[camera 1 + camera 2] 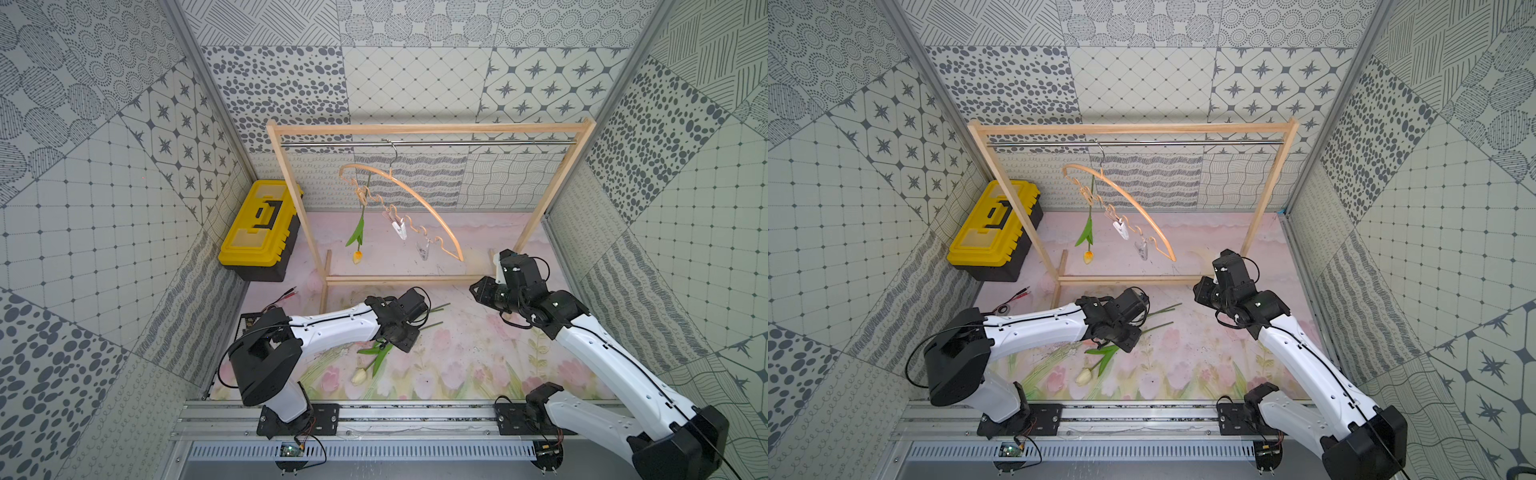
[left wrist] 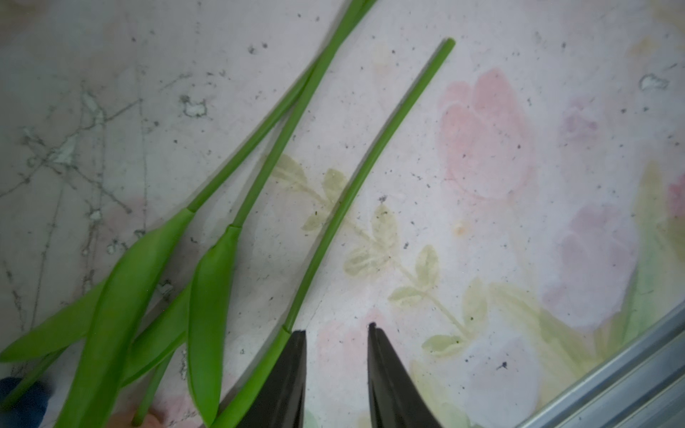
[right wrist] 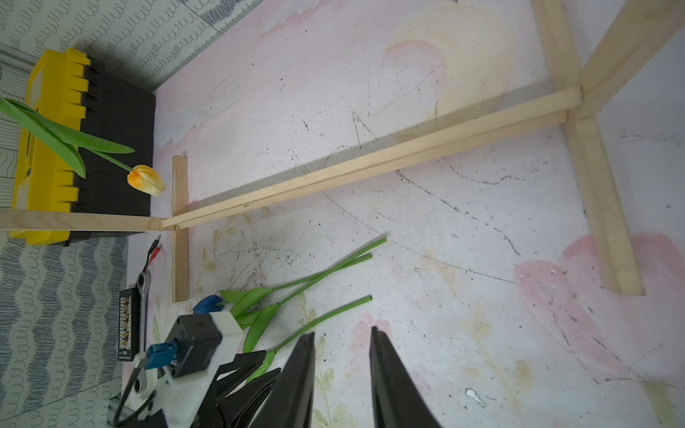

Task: Dry the flowers on a clothes hanger
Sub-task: Pick up the flower at the center of the board.

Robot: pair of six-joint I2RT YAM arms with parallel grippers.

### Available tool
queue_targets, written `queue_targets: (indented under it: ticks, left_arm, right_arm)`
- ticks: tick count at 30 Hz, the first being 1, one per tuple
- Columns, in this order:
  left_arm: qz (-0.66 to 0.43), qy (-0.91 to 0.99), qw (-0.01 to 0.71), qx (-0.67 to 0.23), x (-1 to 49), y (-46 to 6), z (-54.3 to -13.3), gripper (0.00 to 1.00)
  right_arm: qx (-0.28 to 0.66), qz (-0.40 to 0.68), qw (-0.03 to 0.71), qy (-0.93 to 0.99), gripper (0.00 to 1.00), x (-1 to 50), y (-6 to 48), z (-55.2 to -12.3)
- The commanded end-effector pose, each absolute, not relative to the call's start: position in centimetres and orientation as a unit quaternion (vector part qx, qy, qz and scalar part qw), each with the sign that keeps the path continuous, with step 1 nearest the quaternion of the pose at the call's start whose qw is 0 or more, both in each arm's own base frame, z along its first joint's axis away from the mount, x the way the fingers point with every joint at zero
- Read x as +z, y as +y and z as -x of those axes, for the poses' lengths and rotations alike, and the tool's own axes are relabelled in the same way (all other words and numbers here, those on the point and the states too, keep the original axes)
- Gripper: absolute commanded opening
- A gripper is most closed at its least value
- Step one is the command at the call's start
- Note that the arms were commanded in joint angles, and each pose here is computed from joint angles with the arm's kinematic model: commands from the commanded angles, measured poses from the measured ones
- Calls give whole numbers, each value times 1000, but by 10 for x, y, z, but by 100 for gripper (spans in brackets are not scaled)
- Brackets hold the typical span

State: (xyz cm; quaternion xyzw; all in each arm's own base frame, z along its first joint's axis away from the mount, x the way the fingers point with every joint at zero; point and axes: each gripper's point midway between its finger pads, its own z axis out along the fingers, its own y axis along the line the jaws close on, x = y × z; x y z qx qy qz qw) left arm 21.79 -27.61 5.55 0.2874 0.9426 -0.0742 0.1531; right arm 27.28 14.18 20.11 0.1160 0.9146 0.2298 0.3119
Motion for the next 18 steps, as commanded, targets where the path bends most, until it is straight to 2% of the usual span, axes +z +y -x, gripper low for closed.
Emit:
queue_targets:
  ticks: [1, 7, 18]
  left_arm:
    - [-327, 936, 101, -79, 40, -283, -203, 35]
    - [-332, 935, 116, -46, 30, -282, -218, 45]
    - [-326, 935, 138, -21, 27, -279, -244, 44]
  right_arm:
    - [229, -124, 319, 911, 31, 202, 137, -271]
    - [246, -121, 323, 906, 31, 205, 140, -270]
    - [255, -115, 325, 903, 30, 208, 142, -267]
